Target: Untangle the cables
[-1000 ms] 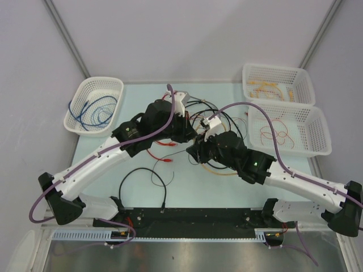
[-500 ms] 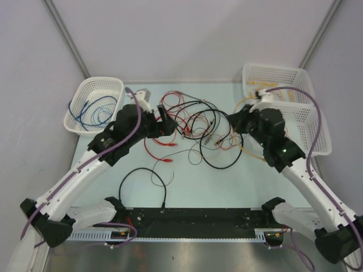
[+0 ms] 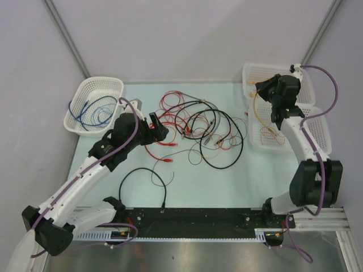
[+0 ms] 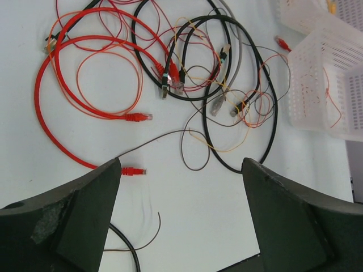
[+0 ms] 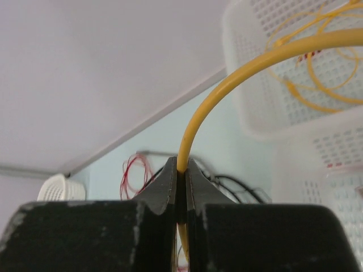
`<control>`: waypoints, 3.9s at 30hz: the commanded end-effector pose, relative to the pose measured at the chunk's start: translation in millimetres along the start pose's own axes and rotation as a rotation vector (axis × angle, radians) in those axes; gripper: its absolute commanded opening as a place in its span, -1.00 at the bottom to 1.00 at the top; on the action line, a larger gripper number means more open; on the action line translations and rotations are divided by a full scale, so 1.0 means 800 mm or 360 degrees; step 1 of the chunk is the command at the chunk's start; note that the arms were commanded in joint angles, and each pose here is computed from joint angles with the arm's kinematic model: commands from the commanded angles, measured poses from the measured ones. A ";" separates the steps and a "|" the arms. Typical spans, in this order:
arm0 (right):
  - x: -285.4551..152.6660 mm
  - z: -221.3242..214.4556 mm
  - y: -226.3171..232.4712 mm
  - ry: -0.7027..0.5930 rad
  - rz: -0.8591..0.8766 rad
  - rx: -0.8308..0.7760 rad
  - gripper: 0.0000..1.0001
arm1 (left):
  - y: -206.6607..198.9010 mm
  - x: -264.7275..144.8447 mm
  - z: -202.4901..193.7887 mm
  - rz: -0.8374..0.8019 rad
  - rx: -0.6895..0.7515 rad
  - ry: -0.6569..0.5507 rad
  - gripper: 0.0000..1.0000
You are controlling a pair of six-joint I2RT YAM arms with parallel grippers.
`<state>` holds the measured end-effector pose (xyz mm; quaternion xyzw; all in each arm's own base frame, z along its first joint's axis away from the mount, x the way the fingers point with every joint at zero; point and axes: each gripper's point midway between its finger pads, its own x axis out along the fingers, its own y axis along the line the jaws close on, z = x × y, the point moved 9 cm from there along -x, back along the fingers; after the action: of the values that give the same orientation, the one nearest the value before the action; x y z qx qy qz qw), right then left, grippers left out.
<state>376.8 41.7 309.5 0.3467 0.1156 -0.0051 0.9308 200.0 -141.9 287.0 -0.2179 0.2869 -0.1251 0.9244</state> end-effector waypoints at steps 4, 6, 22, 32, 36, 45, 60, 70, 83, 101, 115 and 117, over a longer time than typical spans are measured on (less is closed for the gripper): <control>0.104 0.079 -0.006 -0.0387 -0.0066 0.0207 -1.00 | 0.013 0.021 -0.008 0.0003 0.0016 0.0046 0.85; 0.145 0.097 0.000 -0.0414 -0.0076 0.0226 -1.00 | 0.015 0.027 -0.013 0.0001 0.0006 0.0057 0.85; 0.147 0.135 0.031 -0.0577 -0.0112 0.0227 0.99 | 0.028 0.040 -0.029 0.0017 -0.0026 0.0131 0.86; -0.009 -0.036 0.150 -0.0132 0.0265 -0.0283 1.00 | 0.054 0.037 -0.014 0.0163 -0.0126 0.0058 0.99; -0.062 -0.123 0.184 0.0075 0.0243 -0.0706 0.99 | 0.082 0.041 -0.018 0.0174 -0.0306 0.0167 0.99; -0.194 -0.187 0.147 0.0207 0.0178 -0.1060 0.99 | 0.102 0.020 -0.014 0.0211 -0.0317 0.0087 0.99; -0.175 -0.020 0.079 -0.0433 -0.0163 -0.1193 0.93 | 0.093 0.006 0.063 0.0431 -0.0173 -0.0269 0.99; -0.071 0.054 0.065 -0.0442 -0.0427 -0.0600 0.99 | 0.063 -0.020 0.146 0.0436 -0.0102 -0.0650 0.99; -0.044 0.049 0.020 -0.0160 -0.0489 -0.0291 0.99 | 0.077 -0.022 0.114 0.0395 -0.0004 -0.0620 0.99; -0.131 -0.037 -0.001 -0.0046 -0.0459 -0.0552 0.99 | 0.114 0.009 0.048 0.0520 -0.0019 -0.0285 0.99; -0.192 -0.178 0.051 0.0373 0.0098 -0.0791 1.00 | 0.122 0.075 -0.064 0.0237 -0.0261 0.0275 0.89; -0.198 -0.196 0.051 0.0427 0.0125 -0.0821 1.00 | 0.124 0.085 -0.077 0.0312 -0.0261 0.0332 0.87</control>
<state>202.1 150.7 260.0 0.1035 0.2329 0.0980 0.9620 230.5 -82.3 177.2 -0.2250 0.3911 -0.0215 0.8922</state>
